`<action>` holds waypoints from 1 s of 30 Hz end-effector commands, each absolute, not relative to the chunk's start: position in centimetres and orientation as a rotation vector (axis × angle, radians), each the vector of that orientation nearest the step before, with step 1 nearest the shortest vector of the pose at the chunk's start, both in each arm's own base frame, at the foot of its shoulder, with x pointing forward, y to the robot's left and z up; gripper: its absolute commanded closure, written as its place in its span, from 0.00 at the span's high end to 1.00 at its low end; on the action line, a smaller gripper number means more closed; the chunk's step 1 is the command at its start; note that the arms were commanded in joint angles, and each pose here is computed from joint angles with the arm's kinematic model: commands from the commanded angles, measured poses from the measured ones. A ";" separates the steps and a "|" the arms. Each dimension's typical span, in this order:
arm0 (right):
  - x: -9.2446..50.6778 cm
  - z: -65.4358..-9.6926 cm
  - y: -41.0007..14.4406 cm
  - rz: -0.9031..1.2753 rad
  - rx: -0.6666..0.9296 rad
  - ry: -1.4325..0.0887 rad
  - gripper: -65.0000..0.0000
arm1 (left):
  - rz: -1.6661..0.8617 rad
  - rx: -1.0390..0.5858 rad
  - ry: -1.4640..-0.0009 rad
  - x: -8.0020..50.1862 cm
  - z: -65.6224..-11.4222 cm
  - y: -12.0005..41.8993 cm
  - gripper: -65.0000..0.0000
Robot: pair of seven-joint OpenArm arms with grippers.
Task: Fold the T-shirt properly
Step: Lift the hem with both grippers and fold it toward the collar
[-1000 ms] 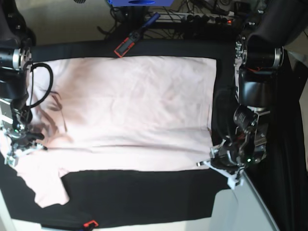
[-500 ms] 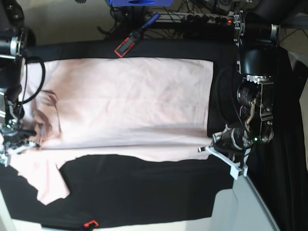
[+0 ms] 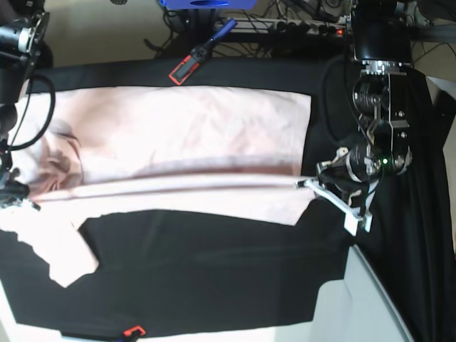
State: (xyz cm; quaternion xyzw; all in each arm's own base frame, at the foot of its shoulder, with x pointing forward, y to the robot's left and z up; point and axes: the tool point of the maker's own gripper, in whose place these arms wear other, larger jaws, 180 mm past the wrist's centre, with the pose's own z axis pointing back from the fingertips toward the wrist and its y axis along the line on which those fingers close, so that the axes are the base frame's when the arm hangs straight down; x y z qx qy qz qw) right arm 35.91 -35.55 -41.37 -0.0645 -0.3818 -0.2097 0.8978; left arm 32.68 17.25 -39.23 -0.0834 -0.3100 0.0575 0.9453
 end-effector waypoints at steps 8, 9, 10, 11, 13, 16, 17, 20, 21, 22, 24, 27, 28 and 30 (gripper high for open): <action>33.6 -41.7 -37.1 -0.516 -0.132 -0.693 0.00 | 0.115 -0.151 -0.606 30.8 -40.3 17.8 0.00; 33.2 -42.1 -36.9 -0.518 -0.126 -0.667 0.00 | 0.116 -0.151 -0.597 30.4 -40.6 17.8 0.00; 32.9 -42.3 -36.8 -0.518 -0.121 -0.647 0.00 | 0.115 -0.146 -0.589 30.1 -40.8 17.9 0.00; 32.7 -42.6 -36.5 -0.519 -0.115 -0.631 0.00 | 0.107 -0.127 -0.585 30.0 -41.0 18.1 0.00; 32.5 -43.0 -36.2 -0.523 -0.106 -0.616 0.00 | 0.089 -0.062 -0.574 29.4 -41.5 18.9 0.00; 32.4 -43.3 -35.8 -0.527 -0.101 -0.608 0.00 | 0.053 0.039 -0.566 29.1 -41.9 19.9 0.00; 32.3 -43.4 -35.9 -0.538 -0.106 -0.604 0.00 | 0.046 0.065 -0.565 29.1 -41.9 20.0 0.00; 30.9 -43.9 -36.8 -0.628 -0.129 -0.566 0.00 | 0.031 0.121 -0.537 28.6 -42.7 20.6 0.00; 30.4 -44.0 -37.2 -0.674 -0.131 -0.558 0.00 | 0.031 0.131 -0.512 28.2 -43.5 20.8 0.00; 30.0 -44.3 -37.2 -0.715 -0.124 -0.550 0.00 | 0.036 0.125 -0.494 27.9 -44.1 20.8 0.00; 29.1 -44.3 -38.1 -0.784 -0.126 -0.544 0.01 | 0.053 0.115 -0.462 27.5 -45.1 21.0 0.02; 28.4 -44.3 -38.5 -0.823 -0.115 -0.524 0.14 | 0.066 0.099 -0.453 27.4 -45.4 21.0 0.09; 28.3 -44.3 -38.5 -0.830 -0.111 -0.519 0.18 | 0.068 0.098 -0.454 27.4 -45.3 21.0 0.13; 28.2 -44.1 -38.8 -0.840 -0.110 -0.525 0.24 | 0.069 0.097 -0.466 27.7 -45.0 21.1 0.25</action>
